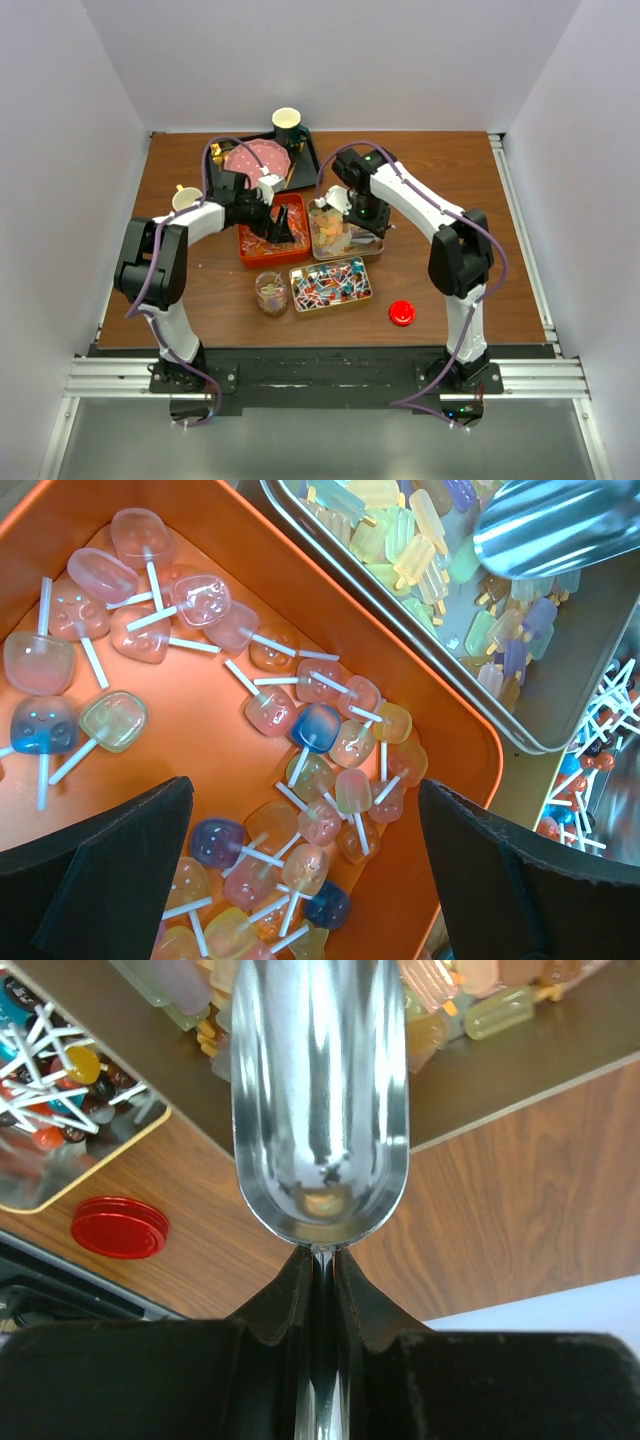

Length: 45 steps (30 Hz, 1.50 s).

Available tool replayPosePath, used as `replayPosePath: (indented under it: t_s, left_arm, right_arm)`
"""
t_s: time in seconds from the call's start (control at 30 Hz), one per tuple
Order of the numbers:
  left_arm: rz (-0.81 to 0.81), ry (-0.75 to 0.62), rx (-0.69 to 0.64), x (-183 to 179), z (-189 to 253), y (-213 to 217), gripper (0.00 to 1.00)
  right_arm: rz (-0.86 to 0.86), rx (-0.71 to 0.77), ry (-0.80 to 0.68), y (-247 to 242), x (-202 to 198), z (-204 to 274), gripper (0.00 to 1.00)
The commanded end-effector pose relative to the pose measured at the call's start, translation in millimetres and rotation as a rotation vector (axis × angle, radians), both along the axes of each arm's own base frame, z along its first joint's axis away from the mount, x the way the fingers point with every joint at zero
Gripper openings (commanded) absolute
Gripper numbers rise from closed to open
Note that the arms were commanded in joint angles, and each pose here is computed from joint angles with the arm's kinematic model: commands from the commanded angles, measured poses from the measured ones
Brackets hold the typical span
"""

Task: Pack the candies
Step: Scoop the fake candies from the storage box.

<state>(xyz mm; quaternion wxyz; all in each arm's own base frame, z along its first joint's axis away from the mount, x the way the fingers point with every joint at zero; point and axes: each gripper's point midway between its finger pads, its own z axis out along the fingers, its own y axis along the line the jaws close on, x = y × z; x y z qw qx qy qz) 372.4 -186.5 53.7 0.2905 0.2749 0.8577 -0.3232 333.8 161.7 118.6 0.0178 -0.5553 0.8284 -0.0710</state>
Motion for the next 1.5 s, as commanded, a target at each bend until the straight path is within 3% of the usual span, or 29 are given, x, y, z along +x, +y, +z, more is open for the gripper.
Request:
replayPosePath:
  t_s: [0.0, 0.37, 0.67, 0.97, 1.3, 1.47]
  left_arm:
    - [0.003, -0.055, -0.038, 16.3, 16.2, -5.0, 1.0]
    - [0.008, -0.038, -0.042, 10.7, 15.1, -5.1, 1.0]
    - [0.004, -0.023, -0.055, 13.9, 15.0, -8.2, 1.0]
    - [0.0, -0.009, -0.056, 14.2, 9.0, -11.3, 1.0]
    - [-0.031, -0.046, 0.065, 11.0, -12.2, -18.1, 1.0]
    - [-0.064, -0.024, 0.059, 0.6, -18.2, -30.9, 1.0]
  right_arm:
    - [-0.041, -0.002, -0.018, 3.3, 11.0, -2.3, 0.0]
    - [-0.08, -0.018, -0.039, 9.7, 35.2, -17.5, 0.0]
    - [-0.062, -0.016, -0.077, 7.3, 37.3, -1.7, 0.0]
    - [-0.049, -0.053, -0.037, 5.6, 37.7, -18.9, 0.0]
    - [-0.044, -0.003, -0.053, 35.2, 53.7, -32.5, 0.0]
    - [-0.039, 0.038, -0.072, 55.8, 63.4, -35.3, 0.0]
